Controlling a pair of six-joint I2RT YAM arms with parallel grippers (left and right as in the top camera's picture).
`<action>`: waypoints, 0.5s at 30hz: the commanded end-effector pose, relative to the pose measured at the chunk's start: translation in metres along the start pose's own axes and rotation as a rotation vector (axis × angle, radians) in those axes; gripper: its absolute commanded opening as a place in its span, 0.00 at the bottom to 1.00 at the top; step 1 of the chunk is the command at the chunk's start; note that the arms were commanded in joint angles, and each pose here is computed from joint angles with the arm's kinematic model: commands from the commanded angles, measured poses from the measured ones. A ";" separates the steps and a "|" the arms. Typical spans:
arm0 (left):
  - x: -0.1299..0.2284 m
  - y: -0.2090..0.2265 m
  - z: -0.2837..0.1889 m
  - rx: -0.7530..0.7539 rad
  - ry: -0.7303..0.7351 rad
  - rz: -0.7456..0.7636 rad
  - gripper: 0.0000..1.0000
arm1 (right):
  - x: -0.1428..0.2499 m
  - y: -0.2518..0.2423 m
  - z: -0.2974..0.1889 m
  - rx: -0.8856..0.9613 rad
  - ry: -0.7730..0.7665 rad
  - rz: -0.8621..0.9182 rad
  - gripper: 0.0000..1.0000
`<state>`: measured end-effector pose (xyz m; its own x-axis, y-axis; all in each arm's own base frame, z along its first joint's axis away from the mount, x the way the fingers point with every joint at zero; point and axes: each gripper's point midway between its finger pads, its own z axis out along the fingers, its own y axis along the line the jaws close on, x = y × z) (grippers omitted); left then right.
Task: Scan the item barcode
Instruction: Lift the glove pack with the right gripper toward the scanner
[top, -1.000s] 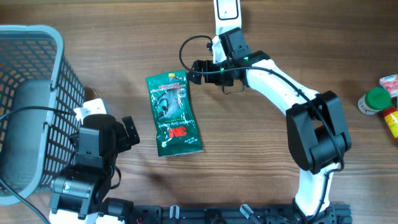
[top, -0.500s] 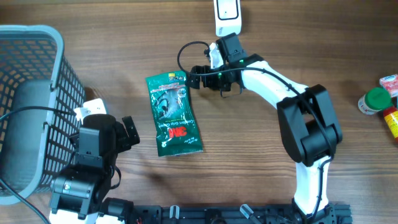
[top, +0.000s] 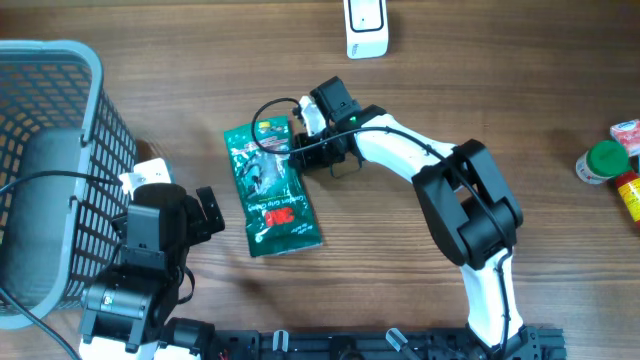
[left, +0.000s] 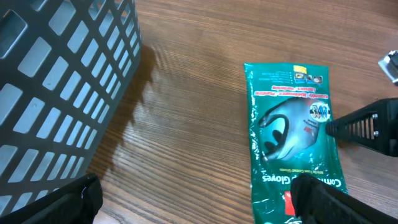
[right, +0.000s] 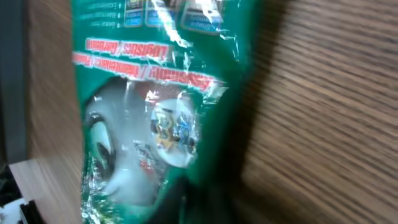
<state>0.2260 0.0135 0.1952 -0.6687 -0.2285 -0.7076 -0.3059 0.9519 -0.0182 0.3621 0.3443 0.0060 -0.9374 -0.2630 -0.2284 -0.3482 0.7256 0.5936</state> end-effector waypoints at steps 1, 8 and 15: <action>0.000 0.001 -0.001 0.003 -0.003 -0.007 1.00 | 0.004 -0.016 0.007 0.052 0.007 0.010 0.04; -0.008 -0.005 -0.001 0.030 -0.032 -0.045 1.00 | -0.022 -0.032 -0.047 0.056 -0.072 0.135 0.04; -0.049 -0.045 -0.009 0.246 -0.162 -0.165 1.00 | -0.039 -0.003 -0.141 -0.247 -0.128 0.159 0.04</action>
<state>0.2612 -0.0129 0.2304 -0.5206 -0.3350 -0.7854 -0.2409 0.9401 -0.2414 0.4074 0.2557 0.0765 -0.9827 -0.0354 -0.1816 -0.1535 0.7035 0.6939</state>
